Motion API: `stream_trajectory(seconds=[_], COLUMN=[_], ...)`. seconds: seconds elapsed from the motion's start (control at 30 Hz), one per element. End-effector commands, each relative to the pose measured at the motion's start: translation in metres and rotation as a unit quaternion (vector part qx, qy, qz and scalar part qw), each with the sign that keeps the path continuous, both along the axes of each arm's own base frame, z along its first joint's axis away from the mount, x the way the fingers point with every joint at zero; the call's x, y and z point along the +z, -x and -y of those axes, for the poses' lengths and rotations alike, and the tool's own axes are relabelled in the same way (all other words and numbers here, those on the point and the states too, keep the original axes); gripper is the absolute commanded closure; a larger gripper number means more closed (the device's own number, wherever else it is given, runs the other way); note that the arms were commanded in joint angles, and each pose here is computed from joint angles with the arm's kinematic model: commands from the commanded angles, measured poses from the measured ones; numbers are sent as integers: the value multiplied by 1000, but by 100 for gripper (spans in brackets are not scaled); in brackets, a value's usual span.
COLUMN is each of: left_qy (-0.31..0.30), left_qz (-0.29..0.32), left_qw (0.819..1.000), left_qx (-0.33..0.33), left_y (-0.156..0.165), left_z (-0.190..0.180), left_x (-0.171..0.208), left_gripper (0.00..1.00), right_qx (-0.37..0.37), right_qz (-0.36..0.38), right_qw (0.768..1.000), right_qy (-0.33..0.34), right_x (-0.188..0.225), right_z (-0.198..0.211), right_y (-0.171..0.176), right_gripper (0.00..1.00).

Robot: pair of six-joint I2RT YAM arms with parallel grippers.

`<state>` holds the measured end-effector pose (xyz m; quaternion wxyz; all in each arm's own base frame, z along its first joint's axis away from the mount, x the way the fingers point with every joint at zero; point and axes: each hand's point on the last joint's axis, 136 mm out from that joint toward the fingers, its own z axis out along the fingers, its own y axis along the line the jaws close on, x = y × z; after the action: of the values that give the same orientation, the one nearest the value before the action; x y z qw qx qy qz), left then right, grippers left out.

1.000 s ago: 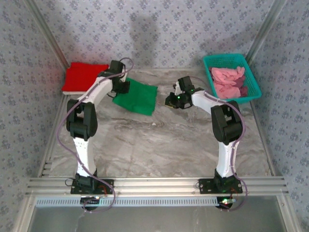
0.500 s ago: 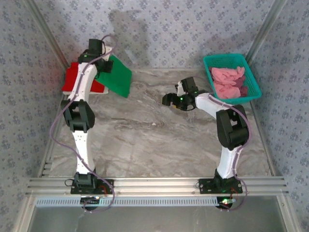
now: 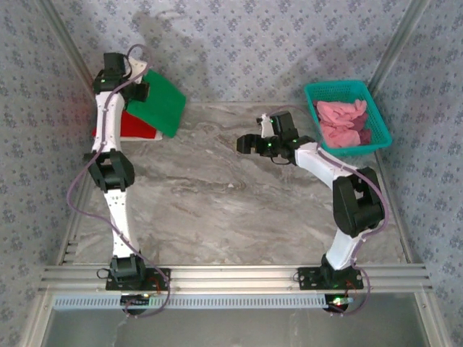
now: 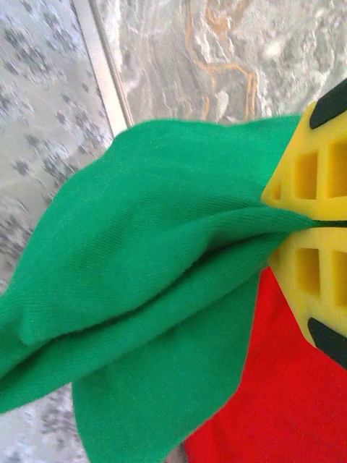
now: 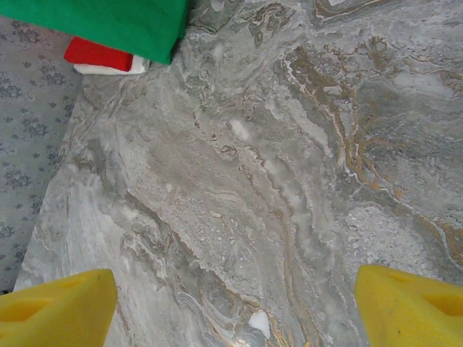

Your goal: Fold and stack the t-shirts

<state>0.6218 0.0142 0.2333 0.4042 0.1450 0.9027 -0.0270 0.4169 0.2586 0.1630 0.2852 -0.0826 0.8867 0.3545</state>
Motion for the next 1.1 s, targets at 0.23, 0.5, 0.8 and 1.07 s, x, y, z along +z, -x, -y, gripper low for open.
stream_trajectory(seconds=[0.23,0.5,0.8,1.07], left_qy=[-10,-60,-107,48], left_qz=[22,18,-3,112], left_qw=[999,995,973,978], left_qx=[34,81,203,169], left_y=[-19,-27,10,49], left_z=[-96,-140,-184,-137], left_x=[-32,-59,-15,60], left_gripper=[100,64,2,2], right_qx=[0,-4,-3,-54], right_qz=[-14,-10,28,121], right_qw=[1000,999,999,982], right_qy=[27,33,42,136], right_x=[-4,2,22,45], right_z=[6,5,7,43], right_y=[4,4,0,-13], right_gripper=[13,12,11,9])
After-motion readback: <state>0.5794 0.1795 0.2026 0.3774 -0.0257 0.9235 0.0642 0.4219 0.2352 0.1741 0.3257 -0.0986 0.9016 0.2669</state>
